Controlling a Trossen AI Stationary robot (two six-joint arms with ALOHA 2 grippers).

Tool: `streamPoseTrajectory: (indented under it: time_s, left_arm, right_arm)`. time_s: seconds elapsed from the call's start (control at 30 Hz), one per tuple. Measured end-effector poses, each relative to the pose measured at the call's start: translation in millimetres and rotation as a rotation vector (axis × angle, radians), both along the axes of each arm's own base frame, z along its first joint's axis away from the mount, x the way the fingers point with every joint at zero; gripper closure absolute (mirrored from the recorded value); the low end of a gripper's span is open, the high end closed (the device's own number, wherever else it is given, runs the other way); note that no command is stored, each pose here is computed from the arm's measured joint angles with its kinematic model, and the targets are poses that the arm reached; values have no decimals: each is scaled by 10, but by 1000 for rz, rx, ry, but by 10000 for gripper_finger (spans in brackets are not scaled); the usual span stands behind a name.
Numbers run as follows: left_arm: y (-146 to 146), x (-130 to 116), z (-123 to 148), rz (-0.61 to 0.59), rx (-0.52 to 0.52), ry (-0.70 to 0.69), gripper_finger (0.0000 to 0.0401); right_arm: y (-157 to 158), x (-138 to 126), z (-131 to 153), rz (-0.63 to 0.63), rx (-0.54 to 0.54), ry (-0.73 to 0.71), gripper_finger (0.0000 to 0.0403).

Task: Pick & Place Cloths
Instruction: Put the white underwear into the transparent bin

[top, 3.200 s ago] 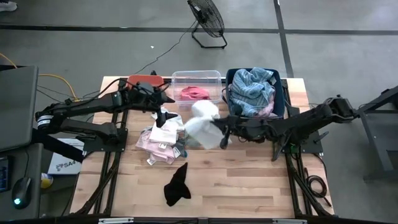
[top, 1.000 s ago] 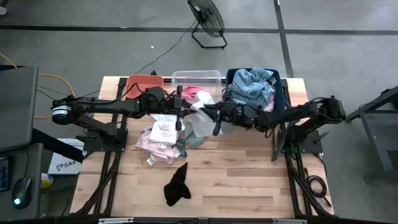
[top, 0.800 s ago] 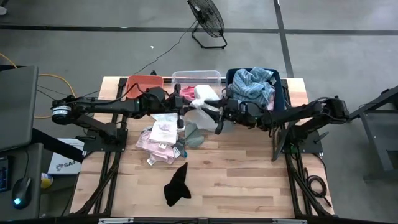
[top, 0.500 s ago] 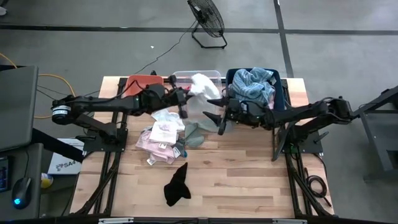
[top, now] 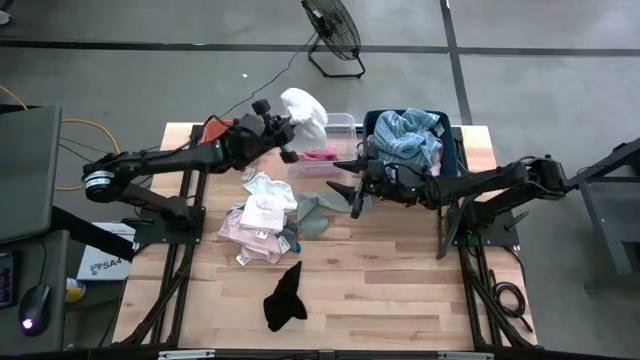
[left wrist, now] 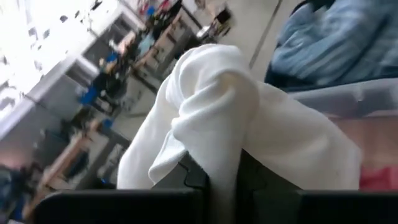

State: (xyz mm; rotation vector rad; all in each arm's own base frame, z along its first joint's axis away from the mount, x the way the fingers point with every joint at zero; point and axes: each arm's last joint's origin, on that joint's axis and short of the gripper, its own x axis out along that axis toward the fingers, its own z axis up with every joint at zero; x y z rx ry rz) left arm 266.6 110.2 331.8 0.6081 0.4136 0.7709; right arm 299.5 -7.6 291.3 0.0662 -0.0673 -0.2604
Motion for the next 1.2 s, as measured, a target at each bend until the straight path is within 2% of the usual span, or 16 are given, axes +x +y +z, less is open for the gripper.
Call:
streamPoseTrajectory:
  time_s: [0.17,0.4,0.53,0.7,0.83,1.0,1.2]
  left_arm:
    - [248,-59,-89,-41,-123,-40,382]
    - [386,40,-313,-141,-284,-41,382]
    - [406,129,-444,-174,-320,-8,382]
    - [472,193,-595,-142,-379,0,378]
    - [476,201,-601,-138,-383,-8,328]
    - [469,194,-547,-146,-378,-48,235]
    - [445,201,-564,-220,-423,-41,120]
  right_arm:
    - [0,1,-15,0,1,15,151]
    - [0,2,-22,0,1,22,151]
    - [0,2,-25,0,1,25,151]
    - [0,2,-26,0,1,27,151]
    - [0,2,-29,0,1,29,151]
    - [0,2,-47,0,14,44,151]
    - [0,3,-97,0,49,85,151]
